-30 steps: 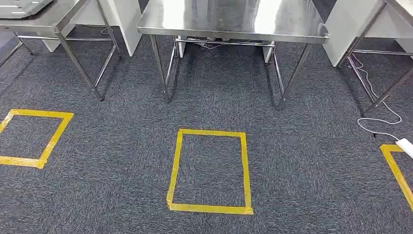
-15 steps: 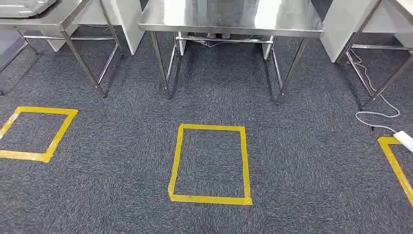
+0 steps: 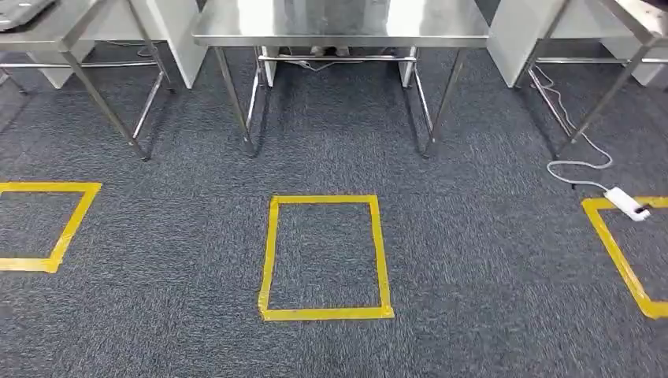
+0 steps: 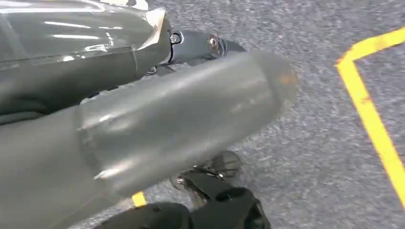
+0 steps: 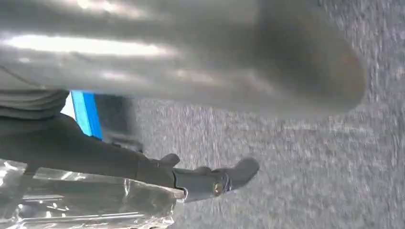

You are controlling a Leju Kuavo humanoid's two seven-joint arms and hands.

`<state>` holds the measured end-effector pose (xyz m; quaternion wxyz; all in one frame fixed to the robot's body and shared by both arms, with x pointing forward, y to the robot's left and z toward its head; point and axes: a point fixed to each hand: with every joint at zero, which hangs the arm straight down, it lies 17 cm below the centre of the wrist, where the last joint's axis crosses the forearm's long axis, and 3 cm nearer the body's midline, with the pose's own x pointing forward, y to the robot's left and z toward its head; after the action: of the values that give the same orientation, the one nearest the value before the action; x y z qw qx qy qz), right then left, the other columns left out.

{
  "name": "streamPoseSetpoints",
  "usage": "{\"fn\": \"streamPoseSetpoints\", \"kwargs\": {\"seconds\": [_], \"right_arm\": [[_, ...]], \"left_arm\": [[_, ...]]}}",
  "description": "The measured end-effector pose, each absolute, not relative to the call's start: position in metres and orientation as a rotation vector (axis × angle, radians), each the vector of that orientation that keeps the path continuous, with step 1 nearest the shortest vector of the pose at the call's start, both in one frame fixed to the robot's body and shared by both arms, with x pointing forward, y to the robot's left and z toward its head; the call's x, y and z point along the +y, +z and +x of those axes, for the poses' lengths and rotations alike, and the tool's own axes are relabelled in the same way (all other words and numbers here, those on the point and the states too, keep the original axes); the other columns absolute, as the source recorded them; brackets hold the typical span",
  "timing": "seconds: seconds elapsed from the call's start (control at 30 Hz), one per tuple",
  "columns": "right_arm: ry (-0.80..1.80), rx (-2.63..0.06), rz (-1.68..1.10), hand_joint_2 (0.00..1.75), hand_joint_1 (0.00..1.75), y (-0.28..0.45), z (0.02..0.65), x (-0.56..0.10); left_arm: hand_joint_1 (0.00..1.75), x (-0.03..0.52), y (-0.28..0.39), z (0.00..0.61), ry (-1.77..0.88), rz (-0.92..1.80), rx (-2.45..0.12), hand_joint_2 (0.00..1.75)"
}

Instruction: Take the parts from the cabinet and place them on the table.

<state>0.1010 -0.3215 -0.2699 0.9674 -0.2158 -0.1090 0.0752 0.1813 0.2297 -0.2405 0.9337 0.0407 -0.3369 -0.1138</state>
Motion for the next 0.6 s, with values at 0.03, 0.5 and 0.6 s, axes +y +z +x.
{"fn": "streamPoseSetpoints", "kwargs": {"seconds": [0.03, 0.5, 0.6], "right_arm": [[0.151, -0.218, -0.438, 0.0, 0.0, -0.2702, 0.0994, -0.3229], [0.153, -0.219, -0.435, 0.0, 0.0, -0.2707, 0.0984, -0.3285], [0.152, -0.22, -0.435, 0.0, 0.0, -0.2707, 0.0983, -0.3288]], "left_arm": [[0.0, 0.2292, -0.2404, 0.1813, -0.232, 0.083, -0.689, 0.0], [0.0, 0.2242, -0.2394, 0.1827, -0.23, 0.075, -0.694, 0.0], [0.0, 0.224, -0.2391, 0.1833, -0.229, 0.075, -0.695, 0.0]]}}
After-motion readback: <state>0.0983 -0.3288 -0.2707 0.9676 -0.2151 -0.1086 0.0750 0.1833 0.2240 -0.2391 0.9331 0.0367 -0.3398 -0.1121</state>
